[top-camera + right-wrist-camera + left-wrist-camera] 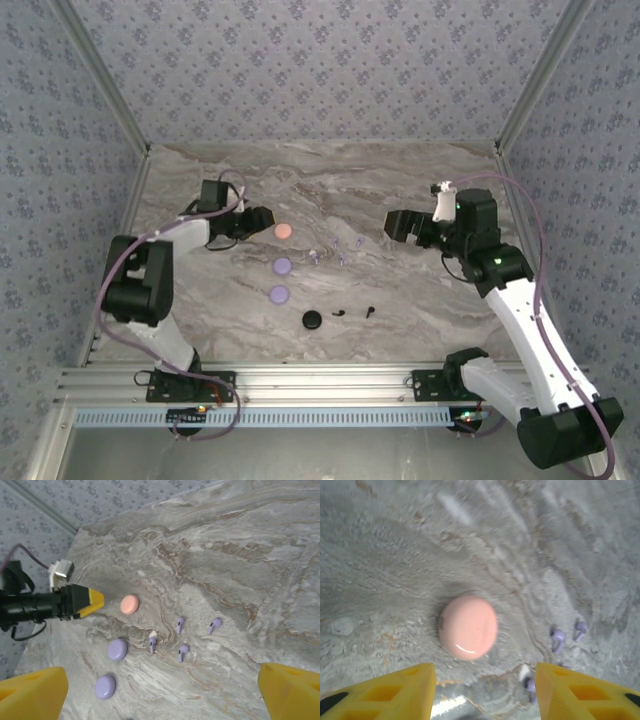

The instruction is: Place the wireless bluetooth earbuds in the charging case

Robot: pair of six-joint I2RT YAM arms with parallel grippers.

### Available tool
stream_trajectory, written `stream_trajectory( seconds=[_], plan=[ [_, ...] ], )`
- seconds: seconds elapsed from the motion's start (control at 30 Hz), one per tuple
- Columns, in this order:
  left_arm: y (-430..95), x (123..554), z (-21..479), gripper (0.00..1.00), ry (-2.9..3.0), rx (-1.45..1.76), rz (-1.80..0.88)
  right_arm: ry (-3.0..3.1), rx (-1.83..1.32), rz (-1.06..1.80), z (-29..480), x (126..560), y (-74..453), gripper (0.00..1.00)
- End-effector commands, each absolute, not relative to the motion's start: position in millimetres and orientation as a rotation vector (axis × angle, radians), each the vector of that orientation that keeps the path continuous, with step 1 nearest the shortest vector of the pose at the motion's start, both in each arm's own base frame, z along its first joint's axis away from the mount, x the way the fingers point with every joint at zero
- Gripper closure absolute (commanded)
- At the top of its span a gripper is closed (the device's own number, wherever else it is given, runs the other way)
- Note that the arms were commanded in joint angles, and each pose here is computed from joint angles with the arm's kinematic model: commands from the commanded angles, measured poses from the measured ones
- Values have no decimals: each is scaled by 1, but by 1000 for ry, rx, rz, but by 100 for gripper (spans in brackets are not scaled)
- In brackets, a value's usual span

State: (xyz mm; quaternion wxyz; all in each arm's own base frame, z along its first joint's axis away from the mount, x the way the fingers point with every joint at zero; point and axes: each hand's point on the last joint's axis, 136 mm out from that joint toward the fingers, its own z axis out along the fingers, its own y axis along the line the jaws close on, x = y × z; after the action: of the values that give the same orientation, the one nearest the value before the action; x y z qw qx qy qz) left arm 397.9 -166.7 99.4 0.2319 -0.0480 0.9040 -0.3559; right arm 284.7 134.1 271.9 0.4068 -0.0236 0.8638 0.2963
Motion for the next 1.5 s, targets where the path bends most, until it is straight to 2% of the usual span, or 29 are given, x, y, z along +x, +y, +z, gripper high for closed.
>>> stream_trajectory(
  seconds=[0.0, 0.2, 0.43, 0.57, 0.67, 0.8, 1.07, 1.27, 1.47],
  plan=[
    [-154, 394, 148, 43, 2334, -63, -880, 2144, -208, 767, 275, 286, 151, 0],
    [-123, 370, 197, 29, 2161, -87, -741, 2325, -325, 565, 243, 293, 179, 0],
    [-81, 343, 230, 13, 2016, -206, -618, 2486, -321, 460, 202, 302, 254, 0],
    [-60, 330, 230, 11, 1994, -271, -559, 2571, -421, 414, 166, 299, 304, 3],
    [-50, 320, 228, 9, 1994, -285, -529, 2523, -740, 355, 152, 289, 347, 3],
    [-40, 311, 223, 7, 2006, -305, -499, 2459, -1146, 253, 124, 284, 374, 1],
    [-33, 297, 219, 6, 2013, -321, -470, 2353, -1557, 278, 83, 284, 399, 3],
    [-31, 292, 220, 5, 2009, -324, -460, 2298, -1722, 266, 59, 287, 399, 7],
    [-29, 289, 218, 4, 2015, -330, -451, 2300, -1743, 236, 44, 303, 398, 14]
  ],
)
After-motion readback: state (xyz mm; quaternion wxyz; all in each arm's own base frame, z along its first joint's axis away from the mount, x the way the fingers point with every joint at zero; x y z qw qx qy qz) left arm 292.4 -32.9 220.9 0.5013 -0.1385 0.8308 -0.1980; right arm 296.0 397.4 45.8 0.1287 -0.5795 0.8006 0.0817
